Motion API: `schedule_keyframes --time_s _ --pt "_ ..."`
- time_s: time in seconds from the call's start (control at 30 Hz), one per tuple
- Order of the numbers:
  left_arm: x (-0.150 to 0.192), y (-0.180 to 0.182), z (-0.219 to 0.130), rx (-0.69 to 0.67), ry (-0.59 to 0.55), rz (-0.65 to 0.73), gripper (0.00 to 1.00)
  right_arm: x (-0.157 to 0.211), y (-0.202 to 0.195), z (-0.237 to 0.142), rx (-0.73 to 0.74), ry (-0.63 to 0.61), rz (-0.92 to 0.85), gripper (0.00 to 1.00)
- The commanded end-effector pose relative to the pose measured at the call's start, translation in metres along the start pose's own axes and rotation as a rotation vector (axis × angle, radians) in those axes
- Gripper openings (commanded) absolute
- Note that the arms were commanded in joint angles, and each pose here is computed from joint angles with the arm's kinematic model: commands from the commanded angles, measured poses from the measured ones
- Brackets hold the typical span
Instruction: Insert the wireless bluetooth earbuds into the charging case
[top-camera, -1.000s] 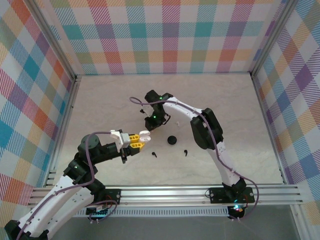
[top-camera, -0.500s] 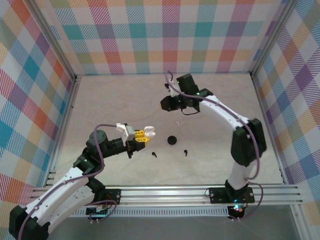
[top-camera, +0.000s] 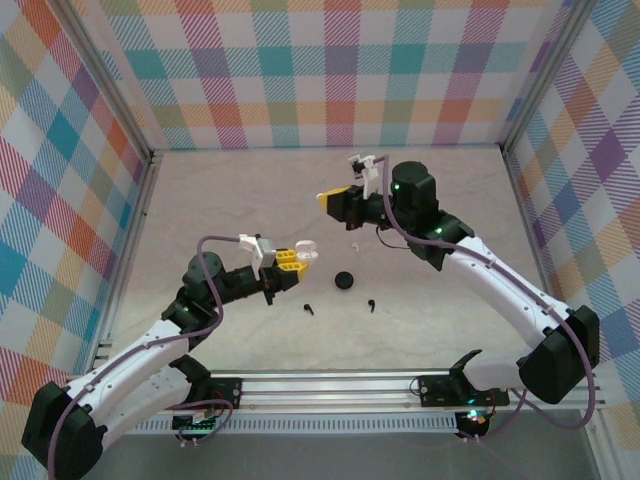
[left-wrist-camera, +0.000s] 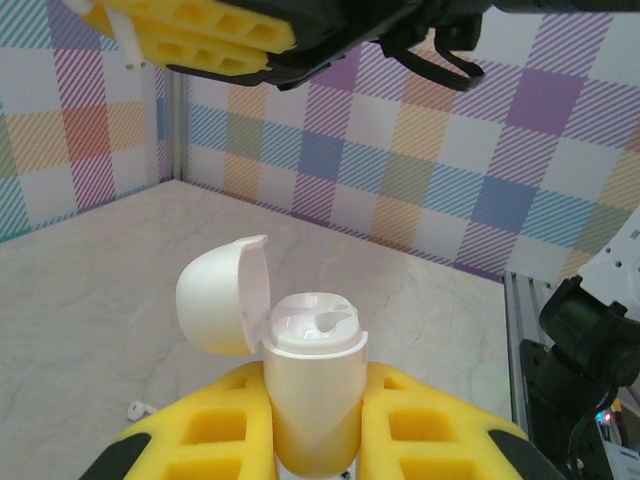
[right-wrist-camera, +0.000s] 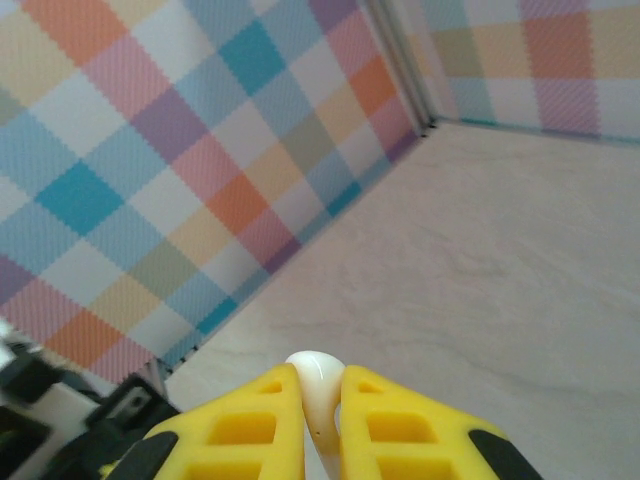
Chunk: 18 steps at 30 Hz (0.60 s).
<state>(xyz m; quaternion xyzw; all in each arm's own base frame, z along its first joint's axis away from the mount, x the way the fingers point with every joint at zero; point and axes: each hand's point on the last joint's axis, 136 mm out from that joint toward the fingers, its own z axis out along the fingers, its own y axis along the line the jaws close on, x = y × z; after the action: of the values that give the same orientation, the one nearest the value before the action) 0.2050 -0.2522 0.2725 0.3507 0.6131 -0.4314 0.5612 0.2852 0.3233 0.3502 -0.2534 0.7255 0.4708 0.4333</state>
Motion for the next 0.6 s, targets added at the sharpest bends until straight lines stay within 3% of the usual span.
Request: schedule_keyframes --time_s 0.0,0.57 --pt "-0.039 -0.007 0.001 0.021 -0.122 0.033 0.00 -0.013 0.038 0.000 -0.130 -0.074 -0.087 0.13" --pt "-0.058 0.005 -0.005 -0.057 -0.203 -0.007 0.00 0.008 0.079 0.004 -0.290 -0.097 -0.173 0.15"
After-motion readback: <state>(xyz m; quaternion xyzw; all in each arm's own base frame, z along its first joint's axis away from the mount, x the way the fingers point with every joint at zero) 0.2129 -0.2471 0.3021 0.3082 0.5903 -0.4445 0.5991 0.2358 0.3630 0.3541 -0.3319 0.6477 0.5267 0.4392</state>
